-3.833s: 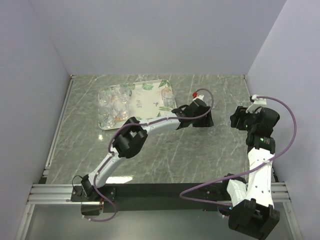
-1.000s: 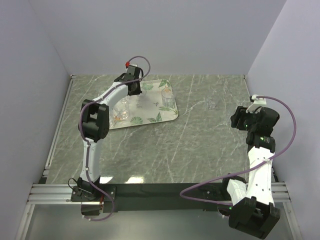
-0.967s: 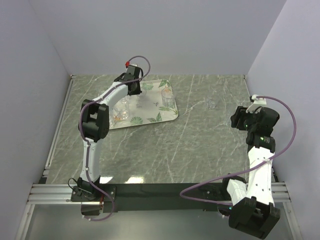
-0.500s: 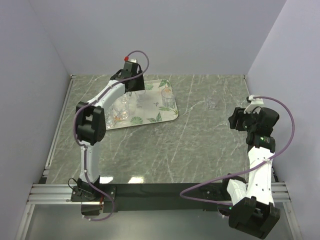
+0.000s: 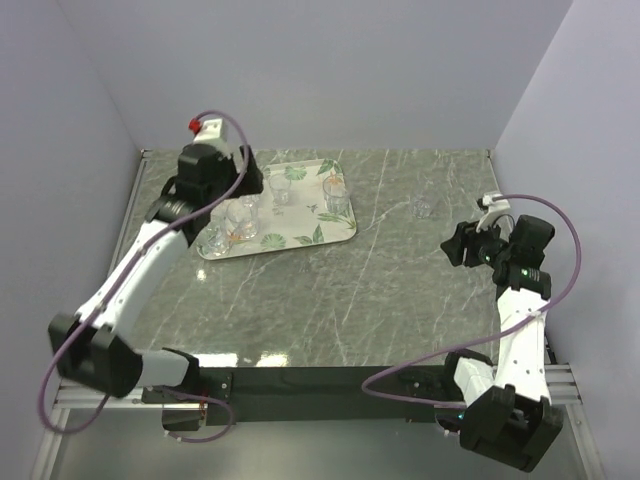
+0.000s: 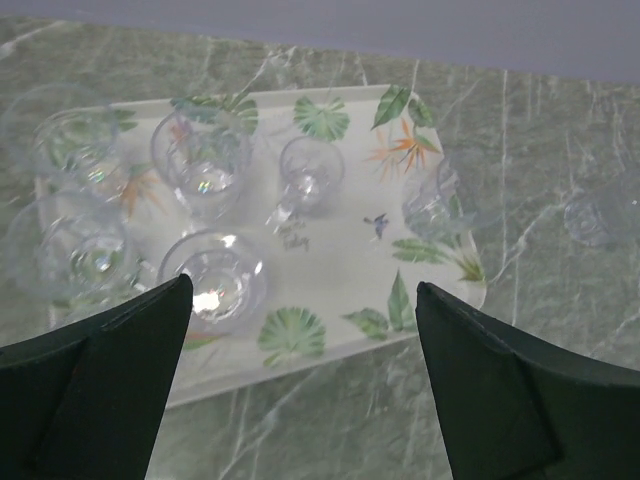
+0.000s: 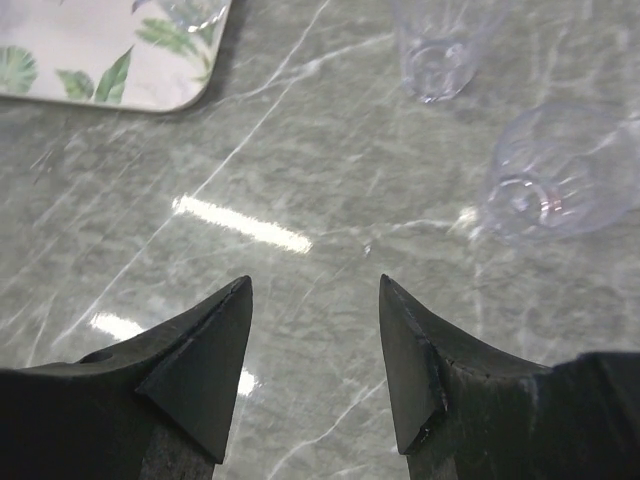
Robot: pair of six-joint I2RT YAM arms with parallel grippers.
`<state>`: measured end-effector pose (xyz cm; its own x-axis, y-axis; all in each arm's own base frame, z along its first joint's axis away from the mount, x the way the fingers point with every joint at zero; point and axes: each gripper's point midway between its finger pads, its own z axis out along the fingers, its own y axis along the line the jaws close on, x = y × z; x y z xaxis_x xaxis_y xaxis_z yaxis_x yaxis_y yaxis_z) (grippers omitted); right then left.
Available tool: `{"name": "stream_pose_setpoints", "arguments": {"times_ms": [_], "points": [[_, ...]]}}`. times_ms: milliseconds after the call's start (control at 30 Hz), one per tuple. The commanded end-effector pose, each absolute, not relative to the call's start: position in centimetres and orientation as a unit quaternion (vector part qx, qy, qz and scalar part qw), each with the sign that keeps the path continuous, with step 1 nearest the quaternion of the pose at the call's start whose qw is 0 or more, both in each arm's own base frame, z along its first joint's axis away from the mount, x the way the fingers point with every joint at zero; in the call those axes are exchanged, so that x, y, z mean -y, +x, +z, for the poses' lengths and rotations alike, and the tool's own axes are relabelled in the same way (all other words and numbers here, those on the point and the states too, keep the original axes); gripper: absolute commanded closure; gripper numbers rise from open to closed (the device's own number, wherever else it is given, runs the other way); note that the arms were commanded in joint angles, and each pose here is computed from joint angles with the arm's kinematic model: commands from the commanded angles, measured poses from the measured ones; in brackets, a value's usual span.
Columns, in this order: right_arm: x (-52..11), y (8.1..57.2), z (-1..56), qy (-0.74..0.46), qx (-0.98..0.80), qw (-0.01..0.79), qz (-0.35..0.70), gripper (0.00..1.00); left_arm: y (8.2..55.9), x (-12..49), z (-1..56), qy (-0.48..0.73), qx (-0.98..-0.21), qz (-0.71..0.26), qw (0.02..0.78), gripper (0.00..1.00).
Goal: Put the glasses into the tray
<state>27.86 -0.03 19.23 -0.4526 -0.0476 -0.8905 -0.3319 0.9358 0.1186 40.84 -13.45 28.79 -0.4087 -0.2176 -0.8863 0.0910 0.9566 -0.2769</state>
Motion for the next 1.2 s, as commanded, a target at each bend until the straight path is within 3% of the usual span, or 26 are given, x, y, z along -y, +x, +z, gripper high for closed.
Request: {"name": "stream_pose_setpoints", "arguments": {"times_ms": [0, 400, 1167], "points": [[-0.6, 28.2, 20.3, -0.142, -0.835, 0.505, 0.163, 0.39, 37.7, 11.3, 30.1, -0.033, -0.809, -0.127, 0.573, 0.0], [3.7, 32.0, 20.0, -0.106, -0.886, 0.438, 0.112, 0.41, 30.0, 4.8, 26.7, -0.061, -0.792, -0.03, 0.606, 0.01], [6.1, 37.4, 13.1, -0.097, -0.943, 0.314, 0.042, 0.46, 28.6, 4.5, 27.0, -0.069, -0.774, -0.047, 0.627, 0.01]]}}
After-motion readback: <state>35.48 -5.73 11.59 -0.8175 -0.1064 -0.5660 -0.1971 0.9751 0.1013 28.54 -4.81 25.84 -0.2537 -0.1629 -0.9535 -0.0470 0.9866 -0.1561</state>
